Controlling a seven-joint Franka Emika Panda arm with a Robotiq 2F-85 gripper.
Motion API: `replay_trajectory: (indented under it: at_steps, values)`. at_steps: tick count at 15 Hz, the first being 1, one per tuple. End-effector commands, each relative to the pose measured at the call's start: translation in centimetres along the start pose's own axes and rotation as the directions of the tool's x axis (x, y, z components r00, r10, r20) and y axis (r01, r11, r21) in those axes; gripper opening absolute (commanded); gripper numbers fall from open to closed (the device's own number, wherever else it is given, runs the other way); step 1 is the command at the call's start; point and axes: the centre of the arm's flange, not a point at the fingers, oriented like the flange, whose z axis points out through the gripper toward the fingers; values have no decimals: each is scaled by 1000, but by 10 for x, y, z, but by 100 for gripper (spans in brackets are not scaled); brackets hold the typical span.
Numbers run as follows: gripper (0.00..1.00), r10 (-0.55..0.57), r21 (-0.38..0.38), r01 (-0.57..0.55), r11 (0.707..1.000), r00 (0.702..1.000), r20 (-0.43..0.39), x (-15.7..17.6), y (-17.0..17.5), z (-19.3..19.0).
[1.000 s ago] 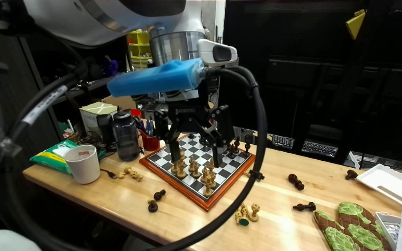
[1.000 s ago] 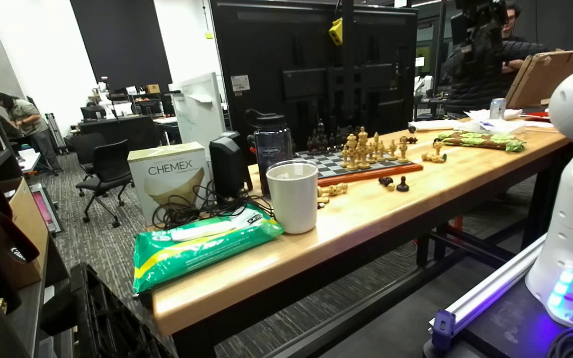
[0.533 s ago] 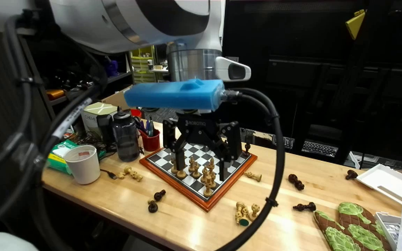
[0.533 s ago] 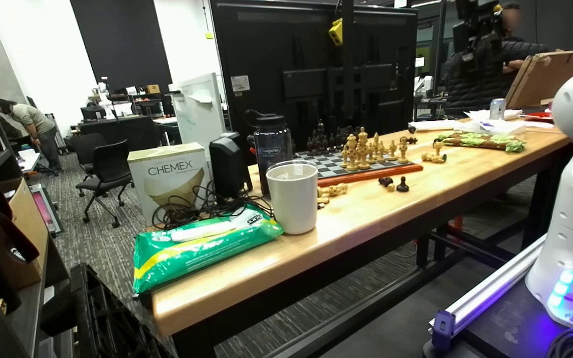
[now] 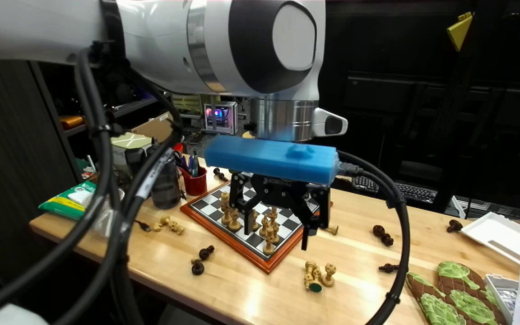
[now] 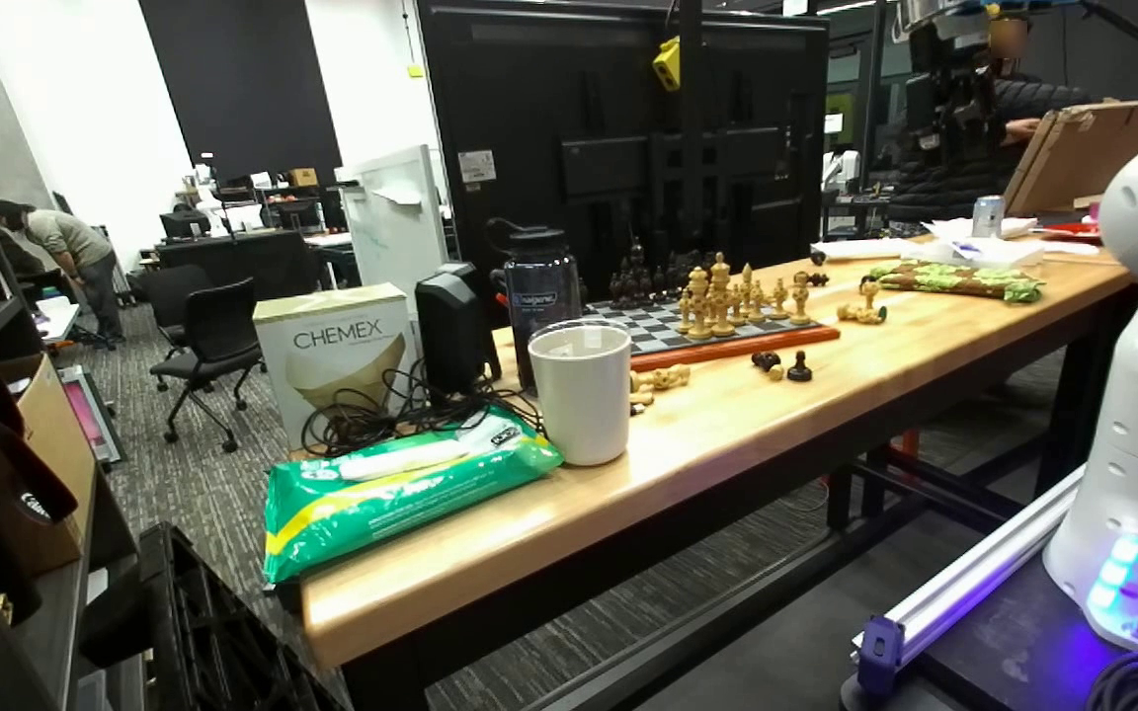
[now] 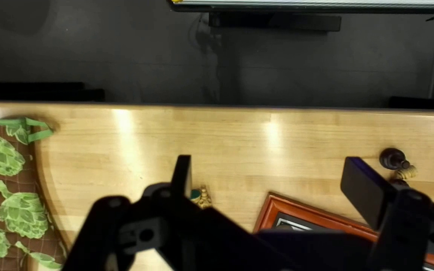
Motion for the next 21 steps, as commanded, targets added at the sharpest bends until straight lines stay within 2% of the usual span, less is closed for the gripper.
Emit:
replay_trajectory:
  at_steps: [1, 4, 6, 7, 11, 13, 18, 21]
  values:
    - [100, -143, -5, 143, 990, 990, -14, 28, 8, 6]
    - [100, -259, 2, 259, 966, 965, -34, 53, 11, 6]
    - [100, -295, 8, 295, 955, 955, -40, 63, 13, 4]
    - [100, -246, -6, 246, 969, 969, -30, 48, 4, 12]
    - [100, -273, -3, 273, 962, 962, -21, 60, 7, 12]
    - [100, -292, -7, 292, 956, 956, -18, 66, 8, 22]
    - [100, -383, 49, 384, 922, 923, -30, 96, 9, 57]
    - [100, -399, 89, 399, 912, 917, -25, 111, 12, 78]
